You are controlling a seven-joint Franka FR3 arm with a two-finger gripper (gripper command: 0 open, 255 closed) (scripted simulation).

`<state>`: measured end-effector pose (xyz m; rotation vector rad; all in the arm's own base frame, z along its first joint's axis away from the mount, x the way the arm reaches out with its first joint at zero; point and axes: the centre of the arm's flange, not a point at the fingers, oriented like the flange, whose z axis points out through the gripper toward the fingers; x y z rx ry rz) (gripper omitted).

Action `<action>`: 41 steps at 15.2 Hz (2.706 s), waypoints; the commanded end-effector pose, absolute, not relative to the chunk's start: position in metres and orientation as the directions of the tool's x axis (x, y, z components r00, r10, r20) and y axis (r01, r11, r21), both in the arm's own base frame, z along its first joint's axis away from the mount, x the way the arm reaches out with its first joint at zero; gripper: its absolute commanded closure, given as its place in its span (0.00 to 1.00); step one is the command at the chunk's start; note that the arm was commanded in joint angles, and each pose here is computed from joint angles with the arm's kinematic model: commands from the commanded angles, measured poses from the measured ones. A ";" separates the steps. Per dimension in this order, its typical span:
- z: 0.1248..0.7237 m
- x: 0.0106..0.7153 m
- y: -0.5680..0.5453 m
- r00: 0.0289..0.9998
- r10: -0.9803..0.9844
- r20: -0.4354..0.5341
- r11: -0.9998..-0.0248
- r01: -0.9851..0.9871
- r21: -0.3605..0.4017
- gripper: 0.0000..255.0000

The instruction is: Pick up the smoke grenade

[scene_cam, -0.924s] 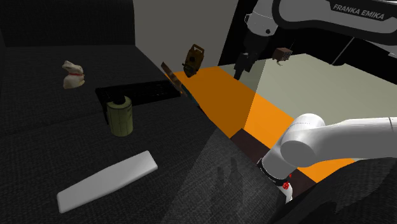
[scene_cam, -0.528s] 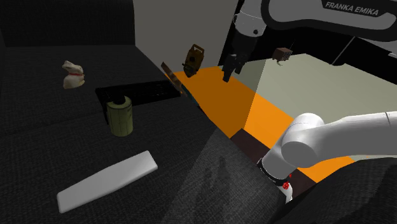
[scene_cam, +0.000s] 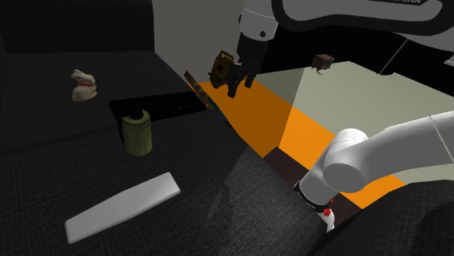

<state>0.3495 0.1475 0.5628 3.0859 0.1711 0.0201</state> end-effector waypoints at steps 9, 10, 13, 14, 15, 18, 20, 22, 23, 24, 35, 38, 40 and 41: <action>0.553 0.385 0.271 0.991 0.135 0.011 -0.991 0.135 0.006 0.00; 0.553 0.389 0.283 0.991 0.137 0.011 -0.991 0.137 0.001 0.00; 0.553 0.399 0.319 0.989 0.144 0.012 -0.989 0.144 -0.012 0.00; 0.552 0.402 0.331 0.989 0.147 0.012 -0.989 0.147 -0.016 0.00; 0.552 0.405 0.343 0.989 0.149 0.012 -0.989 0.149 -0.021 0.00; 0.553 0.415 0.380 0.988 0.156 0.013 -0.987 0.157 -0.034 0.00; 0.553 0.421 0.404 0.987 0.161 0.013 -0.986 0.162 -0.043 0.00; 0.548 0.422 0.407 0.987 0.162 0.013 -0.986 0.162 -0.044 0.00; 0.542 0.422 0.407 0.987 0.162 0.013 -0.986 0.162 -0.044 0.00; 0.537 0.422 0.407 0.987 0.162 0.013 -0.986 0.162 -0.044 0.00; 0.513 0.422 0.407 0.987 0.162 0.013 -0.986 0.162 -0.044 1.00; 0.514 0.422 0.407 0.987 0.162 0.013 -0.986 0.162 -0.044 1.00; 0.513 0.422 0.407 0.987 0.162 0.013 -0.986 0.162 -0.044 1.00; 0.518 0.422 0.407 0.987 0.162 0.013 -0.986 0.162 -0.044 1.00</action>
